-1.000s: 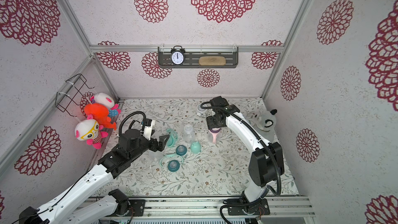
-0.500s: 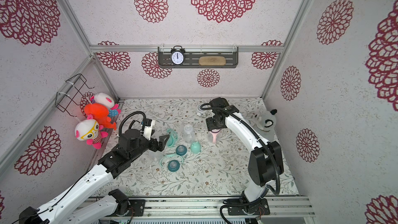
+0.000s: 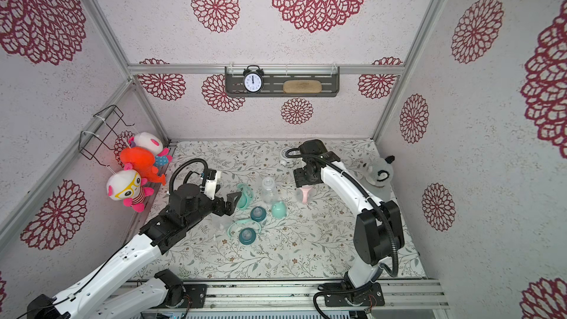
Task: Assemble the baby bottles
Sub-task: Close the lid on the baby bottle, then pick up the baby bottle from the center of the board.
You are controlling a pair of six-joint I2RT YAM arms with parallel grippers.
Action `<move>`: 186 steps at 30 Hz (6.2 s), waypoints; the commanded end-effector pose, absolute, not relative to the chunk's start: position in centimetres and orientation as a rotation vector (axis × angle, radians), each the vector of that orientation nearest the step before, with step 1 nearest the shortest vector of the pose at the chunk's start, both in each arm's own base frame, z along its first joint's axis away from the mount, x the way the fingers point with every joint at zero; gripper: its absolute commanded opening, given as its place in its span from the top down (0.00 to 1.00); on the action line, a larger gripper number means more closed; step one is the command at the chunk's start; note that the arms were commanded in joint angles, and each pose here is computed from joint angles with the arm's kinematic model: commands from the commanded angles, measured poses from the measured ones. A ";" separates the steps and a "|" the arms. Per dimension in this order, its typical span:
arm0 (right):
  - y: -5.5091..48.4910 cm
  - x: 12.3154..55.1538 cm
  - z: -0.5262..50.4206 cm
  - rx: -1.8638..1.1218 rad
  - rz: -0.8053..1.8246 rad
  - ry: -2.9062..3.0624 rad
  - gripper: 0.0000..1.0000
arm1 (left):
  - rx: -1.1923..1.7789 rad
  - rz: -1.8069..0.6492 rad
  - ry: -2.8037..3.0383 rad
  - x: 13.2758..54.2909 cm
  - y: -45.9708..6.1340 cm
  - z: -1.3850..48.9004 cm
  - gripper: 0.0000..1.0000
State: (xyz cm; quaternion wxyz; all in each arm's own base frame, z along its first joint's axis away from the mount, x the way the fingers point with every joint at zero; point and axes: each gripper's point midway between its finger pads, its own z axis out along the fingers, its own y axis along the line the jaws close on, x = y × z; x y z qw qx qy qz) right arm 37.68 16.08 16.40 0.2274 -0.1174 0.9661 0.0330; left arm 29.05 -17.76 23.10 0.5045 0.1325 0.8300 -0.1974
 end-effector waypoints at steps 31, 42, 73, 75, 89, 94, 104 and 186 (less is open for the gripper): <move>15.5 38.0 17.4 -0.364 0.024 2.726 0.25 | 0.333 -0.484 1.988 29.2 -17.8 23.8 0.02; 15.7 37.6 16.3 -0.360 0.061 2.741 0.25 | 0.330 -0.481 1.987 29.1 -17.7 23.8 0.02; 15.6 37.8 17.1 -0.337 0.094 2.705 0.22 | 0.331 -0.485 1.986 29.1 -17.8 23.9 0.02; 15.6 38.0 17.4 -0.337 0.091 2.697 0.21 | 0.330 -0.484 1.988 29.1 -17.8 23.8 0.02; 15.8 36.9 22.1 -0.355 0.098 2.599 0.08 | 0.329 -0.488 1.990 29.3 -17.9 23.9 0.02; 16.3 35.6 25.2 -0.377 0.079 2.534 0.07 | 0.324 -0.492 1.997 29.4 -18.0 23.9 0.02; 21.2 32.6 29.3 -0.505 0.113 2.381 0.07 | 0.229 -0.421 2.045 29.7 -16.4 24.3 0.02; 28.0 29.1 31.1 -0.643 0.500 2.247 0.46 | 0.637 -0.703 1.814 27.9 -25.2 24.7 0.02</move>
